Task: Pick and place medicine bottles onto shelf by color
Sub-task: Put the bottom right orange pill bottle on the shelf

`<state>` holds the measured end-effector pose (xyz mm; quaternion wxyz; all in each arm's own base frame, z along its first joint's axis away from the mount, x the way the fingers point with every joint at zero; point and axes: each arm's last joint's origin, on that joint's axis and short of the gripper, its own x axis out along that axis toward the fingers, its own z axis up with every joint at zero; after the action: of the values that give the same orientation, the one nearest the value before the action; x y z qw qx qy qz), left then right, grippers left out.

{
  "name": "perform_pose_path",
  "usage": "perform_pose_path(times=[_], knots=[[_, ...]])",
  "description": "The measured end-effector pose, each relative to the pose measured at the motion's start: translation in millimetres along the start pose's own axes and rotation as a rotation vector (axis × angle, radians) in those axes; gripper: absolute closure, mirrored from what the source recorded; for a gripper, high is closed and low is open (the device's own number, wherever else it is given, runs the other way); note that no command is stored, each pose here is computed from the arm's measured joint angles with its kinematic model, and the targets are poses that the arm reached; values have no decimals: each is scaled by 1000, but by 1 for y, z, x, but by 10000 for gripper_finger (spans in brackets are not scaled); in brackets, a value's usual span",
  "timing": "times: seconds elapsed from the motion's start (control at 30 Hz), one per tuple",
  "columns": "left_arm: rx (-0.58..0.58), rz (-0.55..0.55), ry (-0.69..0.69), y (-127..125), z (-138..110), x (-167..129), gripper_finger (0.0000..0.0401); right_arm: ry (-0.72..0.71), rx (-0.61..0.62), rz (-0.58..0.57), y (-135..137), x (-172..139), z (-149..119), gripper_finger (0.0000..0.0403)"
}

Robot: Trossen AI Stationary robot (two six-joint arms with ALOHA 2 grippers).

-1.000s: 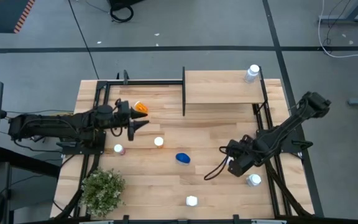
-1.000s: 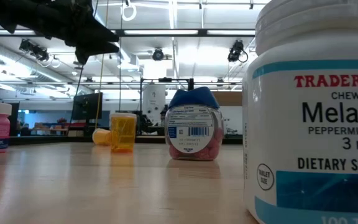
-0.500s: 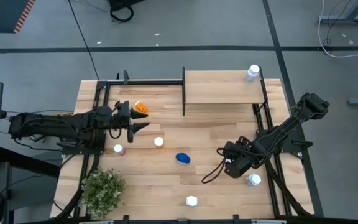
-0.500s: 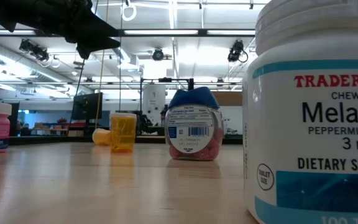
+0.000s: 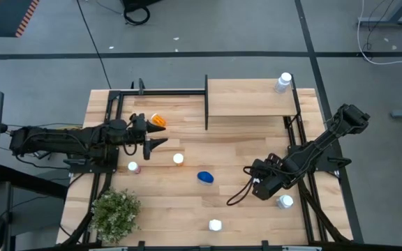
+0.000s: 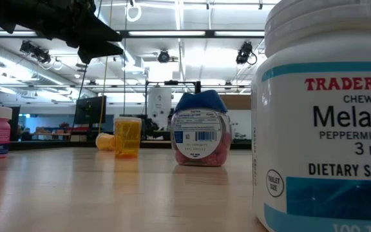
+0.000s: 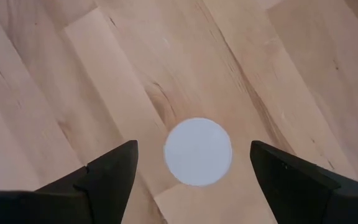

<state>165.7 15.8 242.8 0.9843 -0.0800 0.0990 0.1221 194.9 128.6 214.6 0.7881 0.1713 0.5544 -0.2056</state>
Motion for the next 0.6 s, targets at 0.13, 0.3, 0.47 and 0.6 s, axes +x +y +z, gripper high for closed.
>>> perform_pose_path(times=[0.13, 0.3, 0.47, 0.6], knots=[[2, -5, 1, -1, 0, 0, 169, 0, 9, 13, 1, 0, 0, 83], [36, -31, -22, -5, 2, -1, 165, 8, -14, 2, 4, 2, -5, 83], [45, -37, -72, -6, 6, -1, 165, 21, -35, -14, 10, 7, -13, 83], [36, -39, -76, -6, 7, -1, 167, 39, -71, -57, 13, 16, -16, 83]])
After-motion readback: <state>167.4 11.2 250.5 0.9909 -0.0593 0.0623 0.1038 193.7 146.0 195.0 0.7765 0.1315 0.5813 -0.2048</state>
